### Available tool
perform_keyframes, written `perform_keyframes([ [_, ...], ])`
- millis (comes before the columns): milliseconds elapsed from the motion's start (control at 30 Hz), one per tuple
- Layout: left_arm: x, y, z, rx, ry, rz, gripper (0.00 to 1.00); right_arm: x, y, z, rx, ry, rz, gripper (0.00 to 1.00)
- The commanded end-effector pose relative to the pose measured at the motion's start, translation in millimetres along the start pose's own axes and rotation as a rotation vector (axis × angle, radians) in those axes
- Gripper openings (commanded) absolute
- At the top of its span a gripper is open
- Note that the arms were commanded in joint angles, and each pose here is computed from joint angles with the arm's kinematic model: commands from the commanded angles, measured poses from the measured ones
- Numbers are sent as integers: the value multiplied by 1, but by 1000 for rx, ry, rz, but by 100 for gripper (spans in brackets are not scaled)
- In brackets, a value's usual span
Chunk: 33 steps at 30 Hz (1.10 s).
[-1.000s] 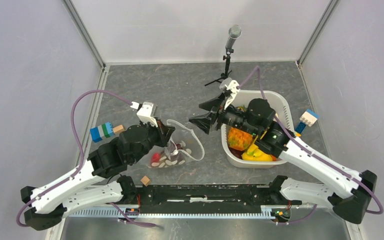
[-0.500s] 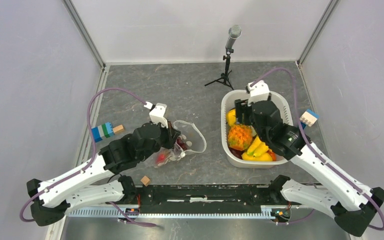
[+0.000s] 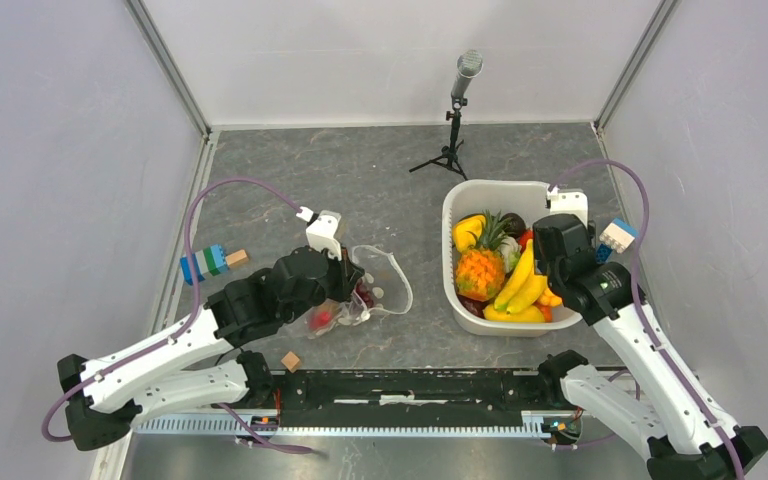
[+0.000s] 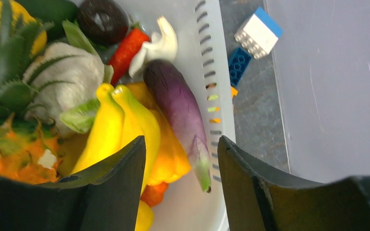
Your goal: Place the food in the zip-top bag and seal the zipper
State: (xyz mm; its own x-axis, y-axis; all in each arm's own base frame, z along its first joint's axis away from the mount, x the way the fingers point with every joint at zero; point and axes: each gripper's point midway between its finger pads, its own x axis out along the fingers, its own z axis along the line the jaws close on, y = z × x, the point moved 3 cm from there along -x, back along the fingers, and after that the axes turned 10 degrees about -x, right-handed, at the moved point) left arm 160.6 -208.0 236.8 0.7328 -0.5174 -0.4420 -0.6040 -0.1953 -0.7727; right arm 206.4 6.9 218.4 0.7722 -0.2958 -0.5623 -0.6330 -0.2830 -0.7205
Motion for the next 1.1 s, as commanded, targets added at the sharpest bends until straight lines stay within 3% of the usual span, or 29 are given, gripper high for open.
perform_keyframes([
  [0, 0, -3, -5, -13, 29, -14, 2, -9, 16, -11, -4, 35, 67, 60],
  [600, -10, -5, 0, -11, 45, -37, 2, 18, 37, -6, -37, -2, 198, 53],
  [833, -10, -6, 0, 13, 42, -37, 2, 35, 52, 1, 18, -72, 245, 46],
  [933, -10, -6, 1, 17, 38, -33, 2, 37, 50, 4, 19, -88, 240, 36],
  [1067, -10, -5, 2, 12, 33, -33, 2, 33, 47, 1, 26, -80, 221, 38],
])
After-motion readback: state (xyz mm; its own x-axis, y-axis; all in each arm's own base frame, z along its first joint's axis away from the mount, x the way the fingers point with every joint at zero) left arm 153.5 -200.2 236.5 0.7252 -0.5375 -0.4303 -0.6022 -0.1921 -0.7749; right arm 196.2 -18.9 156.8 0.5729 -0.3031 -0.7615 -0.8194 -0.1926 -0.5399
